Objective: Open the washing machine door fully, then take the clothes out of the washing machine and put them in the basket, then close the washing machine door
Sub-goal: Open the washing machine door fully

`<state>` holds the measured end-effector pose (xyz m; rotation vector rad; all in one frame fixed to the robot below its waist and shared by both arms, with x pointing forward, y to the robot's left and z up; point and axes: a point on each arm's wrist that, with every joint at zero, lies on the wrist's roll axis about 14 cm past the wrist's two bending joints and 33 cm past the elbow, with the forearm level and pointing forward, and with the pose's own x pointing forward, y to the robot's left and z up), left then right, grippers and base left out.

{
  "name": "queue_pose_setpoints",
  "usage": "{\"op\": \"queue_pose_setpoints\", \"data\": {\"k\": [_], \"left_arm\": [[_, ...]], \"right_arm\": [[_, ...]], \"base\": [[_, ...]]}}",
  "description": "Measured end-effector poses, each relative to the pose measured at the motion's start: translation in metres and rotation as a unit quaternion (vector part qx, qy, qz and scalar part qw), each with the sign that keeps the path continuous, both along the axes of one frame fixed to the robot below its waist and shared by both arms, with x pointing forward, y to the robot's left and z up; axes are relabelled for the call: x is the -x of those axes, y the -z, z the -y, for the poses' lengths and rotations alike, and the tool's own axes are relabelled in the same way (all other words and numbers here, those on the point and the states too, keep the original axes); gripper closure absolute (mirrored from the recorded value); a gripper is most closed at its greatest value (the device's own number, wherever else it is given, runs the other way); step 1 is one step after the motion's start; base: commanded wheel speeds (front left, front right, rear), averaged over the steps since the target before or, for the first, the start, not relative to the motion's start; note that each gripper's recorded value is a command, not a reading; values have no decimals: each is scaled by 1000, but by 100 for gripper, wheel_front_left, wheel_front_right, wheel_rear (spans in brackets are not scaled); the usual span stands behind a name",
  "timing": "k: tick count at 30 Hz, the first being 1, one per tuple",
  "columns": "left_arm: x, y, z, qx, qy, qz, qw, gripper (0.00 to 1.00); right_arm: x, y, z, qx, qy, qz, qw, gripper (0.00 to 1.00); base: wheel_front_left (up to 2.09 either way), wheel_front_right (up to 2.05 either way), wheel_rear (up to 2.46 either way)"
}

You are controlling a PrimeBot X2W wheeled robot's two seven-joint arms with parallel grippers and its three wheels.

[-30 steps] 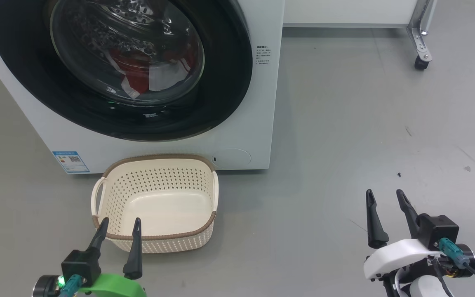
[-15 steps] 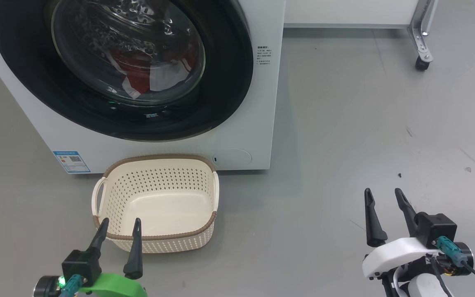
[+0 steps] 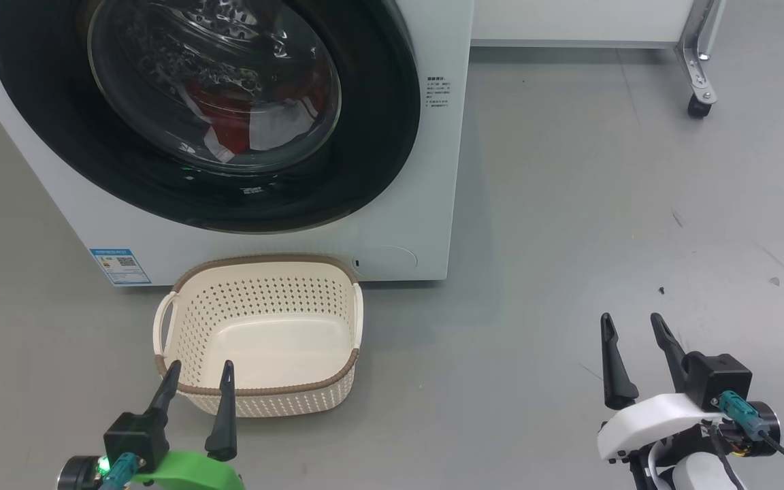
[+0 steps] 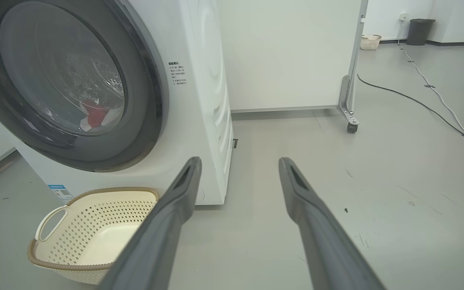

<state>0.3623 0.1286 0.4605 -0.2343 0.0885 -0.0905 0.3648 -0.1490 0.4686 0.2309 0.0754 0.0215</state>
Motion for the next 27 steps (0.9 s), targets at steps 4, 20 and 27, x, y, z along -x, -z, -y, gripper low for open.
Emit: {"op": "queue_pose_setpoints", "data": {"k": [4, 20, 27], "left_arm": [[1, 1, 2, 0, 3, -1, 1000, 0], [-4, 5, 1, 1, 1, -7, 1000, 0], [-14, 8, 1, 2, 1, -10, 1000, 0]], "right_arm": [[-1, 1, -1, 0, -2, -1, 1000, 0], [-20, -16, -4, -11, -3, 30, 999, 100], [-45, -31, -5, -51, 0, 55, 997, 100]], "base": [[0, 0, 0], [0, 0, 0], [0, 0, 0]]}}
